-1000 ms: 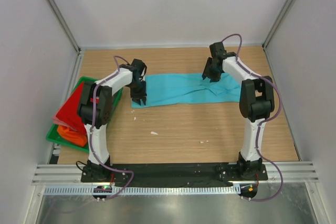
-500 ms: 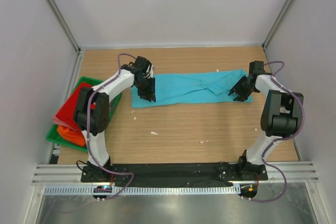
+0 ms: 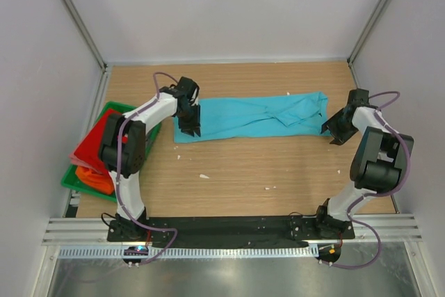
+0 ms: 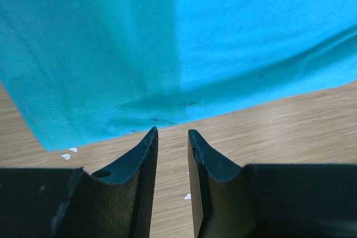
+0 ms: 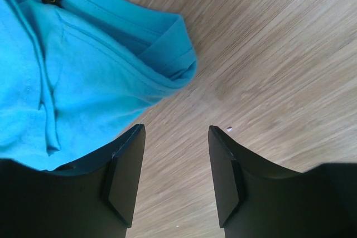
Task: Fold and stack the t-shirts
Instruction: Fold the tshirt
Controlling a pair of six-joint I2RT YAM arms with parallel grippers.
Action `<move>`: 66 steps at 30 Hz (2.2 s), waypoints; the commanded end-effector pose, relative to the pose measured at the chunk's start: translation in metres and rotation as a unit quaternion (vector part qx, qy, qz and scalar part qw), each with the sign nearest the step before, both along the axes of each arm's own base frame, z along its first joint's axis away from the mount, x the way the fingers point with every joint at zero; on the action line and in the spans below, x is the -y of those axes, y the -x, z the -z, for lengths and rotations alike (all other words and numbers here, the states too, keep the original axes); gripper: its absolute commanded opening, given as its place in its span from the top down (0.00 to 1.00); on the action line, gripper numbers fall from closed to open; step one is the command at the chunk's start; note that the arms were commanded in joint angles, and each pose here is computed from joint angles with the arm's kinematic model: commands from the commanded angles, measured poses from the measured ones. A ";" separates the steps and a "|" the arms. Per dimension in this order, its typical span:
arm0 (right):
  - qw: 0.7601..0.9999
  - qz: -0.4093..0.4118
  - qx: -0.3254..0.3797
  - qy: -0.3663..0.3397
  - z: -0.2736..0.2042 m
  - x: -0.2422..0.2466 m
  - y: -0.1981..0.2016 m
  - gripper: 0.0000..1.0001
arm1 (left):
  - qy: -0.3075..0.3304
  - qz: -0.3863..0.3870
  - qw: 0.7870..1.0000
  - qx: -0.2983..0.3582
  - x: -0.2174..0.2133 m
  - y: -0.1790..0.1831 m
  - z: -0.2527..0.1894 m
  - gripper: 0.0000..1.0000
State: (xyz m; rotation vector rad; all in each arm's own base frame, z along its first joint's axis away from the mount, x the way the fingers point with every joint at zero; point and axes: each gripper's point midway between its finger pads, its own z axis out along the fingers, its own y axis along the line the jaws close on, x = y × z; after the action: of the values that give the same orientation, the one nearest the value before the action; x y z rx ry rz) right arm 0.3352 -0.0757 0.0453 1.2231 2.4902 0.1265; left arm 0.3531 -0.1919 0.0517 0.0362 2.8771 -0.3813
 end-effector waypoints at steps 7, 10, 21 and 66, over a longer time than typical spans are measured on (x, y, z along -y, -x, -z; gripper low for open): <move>0.998 0.021 0.005 0.060 0.018 0.030 -0.014 0.46 | -0.048 -0.031 0.998 -0.006 -0.038 -0.002 0.013 0.70; 0.997 0.025 -0.004 0.069 0.023 0.036 -0.014 0.47 | -0.059 -0.035 0.998 -0.015 -0.048 0.000 0.021 0.70; 0.979 0.050 -0.096 0.175 0.024 0.086 0.009 0.99 | -0.108 -0.043 0.990 -0.080 -0.079 0.024 0.055 0.74; 0.989 0.004 -0.050 0.136 0.039 0.046 -0.020 0.99 | -0.084 -0.037 0.993 -0.081 -0.076 0.027 0.050 0.68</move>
State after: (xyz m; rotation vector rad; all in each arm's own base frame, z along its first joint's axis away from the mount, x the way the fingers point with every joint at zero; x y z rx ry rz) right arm 0.3617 -0.1006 0.0177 1.1166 2.4933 -0.1085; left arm 0.3346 -0.1324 0.0180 -0.0709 2.9944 -0.2454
